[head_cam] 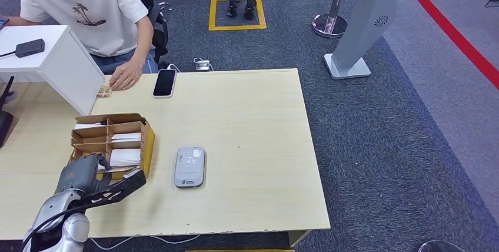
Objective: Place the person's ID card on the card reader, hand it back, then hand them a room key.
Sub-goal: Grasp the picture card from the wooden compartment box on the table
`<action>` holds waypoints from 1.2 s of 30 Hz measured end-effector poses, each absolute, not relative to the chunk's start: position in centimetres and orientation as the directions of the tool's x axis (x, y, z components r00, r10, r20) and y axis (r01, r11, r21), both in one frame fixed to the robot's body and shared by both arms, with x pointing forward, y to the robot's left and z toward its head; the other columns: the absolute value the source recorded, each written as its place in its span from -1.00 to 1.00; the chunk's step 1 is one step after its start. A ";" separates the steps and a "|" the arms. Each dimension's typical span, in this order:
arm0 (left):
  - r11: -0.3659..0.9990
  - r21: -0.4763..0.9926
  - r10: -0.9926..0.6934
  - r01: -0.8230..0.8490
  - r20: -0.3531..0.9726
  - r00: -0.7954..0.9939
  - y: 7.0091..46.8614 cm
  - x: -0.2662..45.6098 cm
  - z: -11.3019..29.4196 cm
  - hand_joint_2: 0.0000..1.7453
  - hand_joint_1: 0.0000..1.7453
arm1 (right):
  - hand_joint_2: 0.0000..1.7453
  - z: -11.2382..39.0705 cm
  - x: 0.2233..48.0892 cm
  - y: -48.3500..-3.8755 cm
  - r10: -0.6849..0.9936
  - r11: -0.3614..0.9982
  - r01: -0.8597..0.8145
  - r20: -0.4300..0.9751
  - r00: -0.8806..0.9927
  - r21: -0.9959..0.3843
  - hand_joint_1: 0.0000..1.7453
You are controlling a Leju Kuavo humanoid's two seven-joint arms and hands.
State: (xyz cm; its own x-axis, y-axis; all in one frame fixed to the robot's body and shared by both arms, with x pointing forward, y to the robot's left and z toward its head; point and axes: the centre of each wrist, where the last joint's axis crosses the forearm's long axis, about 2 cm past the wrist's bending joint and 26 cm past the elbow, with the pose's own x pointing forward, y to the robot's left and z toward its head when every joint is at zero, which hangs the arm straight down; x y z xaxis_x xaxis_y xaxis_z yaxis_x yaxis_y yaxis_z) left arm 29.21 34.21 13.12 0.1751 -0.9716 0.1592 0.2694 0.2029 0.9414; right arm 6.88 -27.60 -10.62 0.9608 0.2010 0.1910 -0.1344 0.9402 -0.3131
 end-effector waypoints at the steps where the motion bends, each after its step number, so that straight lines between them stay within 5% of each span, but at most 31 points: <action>1: 0.203 0.942 -0.971 0.268 0.159 0.176 34.2 29.2 13.1 1.00 1.00 | -1.00 -10.6 6.9 -27.6 0.201 0.940 -0.134 0.192 0.961 -0.313 -1.00; 10: 0.200 0.942 -0.972 0.268 0.157 0.173 34.0 29.2 13.1 1.00 1.00 | -1.00 -10.6 6.9 -27.6 0.201 0.941 -0.135 0.193 0.960 -0.311 -1.00; 13: 0.200 0.943 -0.972 0.267 0.157 0.173 34.0 29.2 13.2 1.00 0.85 | -1.00 -10.6 6.9 -27.6 0.201 0.941 -0.135 0.193 0.960 -0.310 -1.00; 21: 0.196 0.945 -0.973 0.260 0.154 0.174 33.8 29.3 13.2 1.00 -0.93 | -1.00 -10.6 6.9 -27.5 0.201 0.943 -0.137 0.193 0.960 -0.302 -1.00; 36: 0.190 0.956 -0.973 0.223 0.153 0.174 33.4 30.1 14.1 1.00 -1.00 | -1.00 -10.6 6.9 -27.5 0.198 0.943 -0.133 0.194 0.961 -0.306 -1.00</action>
